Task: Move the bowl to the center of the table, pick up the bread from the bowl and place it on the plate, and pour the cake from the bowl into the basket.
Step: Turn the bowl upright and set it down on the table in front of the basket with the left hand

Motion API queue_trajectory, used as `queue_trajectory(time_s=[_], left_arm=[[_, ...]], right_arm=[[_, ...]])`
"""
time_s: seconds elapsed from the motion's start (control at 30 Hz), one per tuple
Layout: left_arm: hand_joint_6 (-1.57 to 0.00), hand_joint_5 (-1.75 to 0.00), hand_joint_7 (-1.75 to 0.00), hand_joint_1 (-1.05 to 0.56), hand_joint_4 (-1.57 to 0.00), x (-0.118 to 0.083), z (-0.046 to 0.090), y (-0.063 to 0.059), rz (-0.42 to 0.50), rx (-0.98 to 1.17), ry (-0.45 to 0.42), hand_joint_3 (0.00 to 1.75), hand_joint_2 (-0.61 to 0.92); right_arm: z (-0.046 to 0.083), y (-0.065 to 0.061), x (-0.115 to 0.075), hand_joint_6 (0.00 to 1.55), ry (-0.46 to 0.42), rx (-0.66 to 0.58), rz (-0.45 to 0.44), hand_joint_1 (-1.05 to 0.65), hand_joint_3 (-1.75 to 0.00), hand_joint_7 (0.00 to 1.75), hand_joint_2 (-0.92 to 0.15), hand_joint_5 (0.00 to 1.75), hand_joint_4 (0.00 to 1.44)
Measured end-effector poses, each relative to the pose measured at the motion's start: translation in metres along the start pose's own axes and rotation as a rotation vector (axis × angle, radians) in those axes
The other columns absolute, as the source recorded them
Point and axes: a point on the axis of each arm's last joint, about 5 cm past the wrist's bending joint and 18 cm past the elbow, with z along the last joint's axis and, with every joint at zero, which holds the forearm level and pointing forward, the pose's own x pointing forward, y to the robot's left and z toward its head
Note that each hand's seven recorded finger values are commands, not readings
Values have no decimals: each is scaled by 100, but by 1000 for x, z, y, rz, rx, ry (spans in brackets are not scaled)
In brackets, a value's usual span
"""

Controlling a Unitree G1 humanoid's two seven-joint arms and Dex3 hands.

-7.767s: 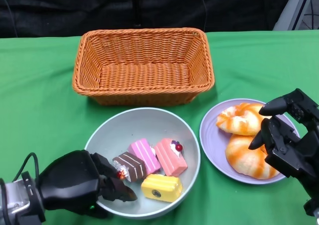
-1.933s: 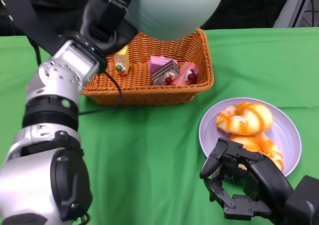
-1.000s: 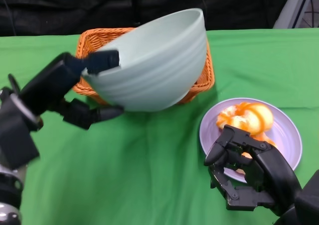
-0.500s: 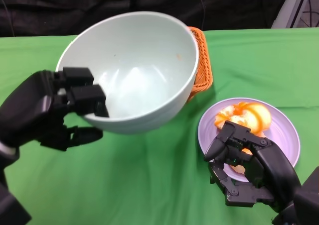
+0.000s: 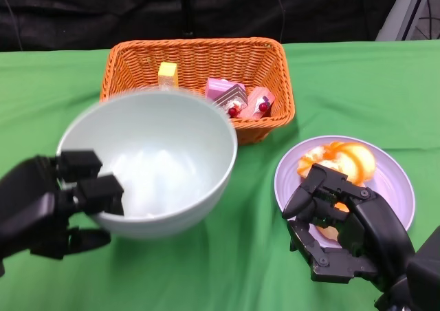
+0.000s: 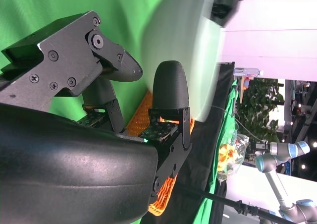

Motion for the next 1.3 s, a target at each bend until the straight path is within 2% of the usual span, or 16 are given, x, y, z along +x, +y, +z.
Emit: queue_trajectory(time_s=[0.13, 0.33, 0.57, 0.77, 1.17, 1.2, 1.27, 1.3], left_arm=[[-68, -175, -164, -15, -81, -12, 0, -12, -60, 50, -22, 19, 90], [-67, -175, -166, -15, -80, -25, 2, -31, -42, 72, -125, 18, 90], [-63, -175, -171, -15, -79, -24, -5, -32, -49, 114, -153, 11, 86], [-52, -175, -175, -17, -74, -21, -5, -35, -70, 104, -119, 7, 90], [-52, -175, -175, -16, -75, -12, -3, -37, -89, 112, -86, 3, 88], [-54, -175, -169, -18, -73, -12, -3, -37, -89, 112, -86, 3, 88], [-67, -175, -136, -24, -70, -7, -1, -37, -93, 104, -83, 1, 87], [-70, -172, -126, -24, -69, -4, -1, -36, -90, 98, -82, 1, 88]], right_arm=[[0, -1, 0, 54, 1, 0, -2, -3, -105, 151, -56, 175, 65], [0, -6, -3, 52, -3, 9, -46, -3, -107, 152, -58, 175, 65], [1, -8, -8, 47, -3, 18, -107, -4, -100, 153, -63, 175, 61], [2, -8, -8, 47, -24, 11, -125, -4, -96, 154, -65, 175, 60], [1, -7, -9, 47, -21, 11, -129, -4, -95, 154, -65, 175, 61], [1, -7, -9, 47, -21, 11, -129, -4, -95, 154, -65, 175, 61], [1, -7, -9, 48, -20, 2, -133, -4, -94, 154, -64, 175, 61], [1, -7, -9, 49, -20, -9, -131, -4, -94, 154, -63, 175, 62]])
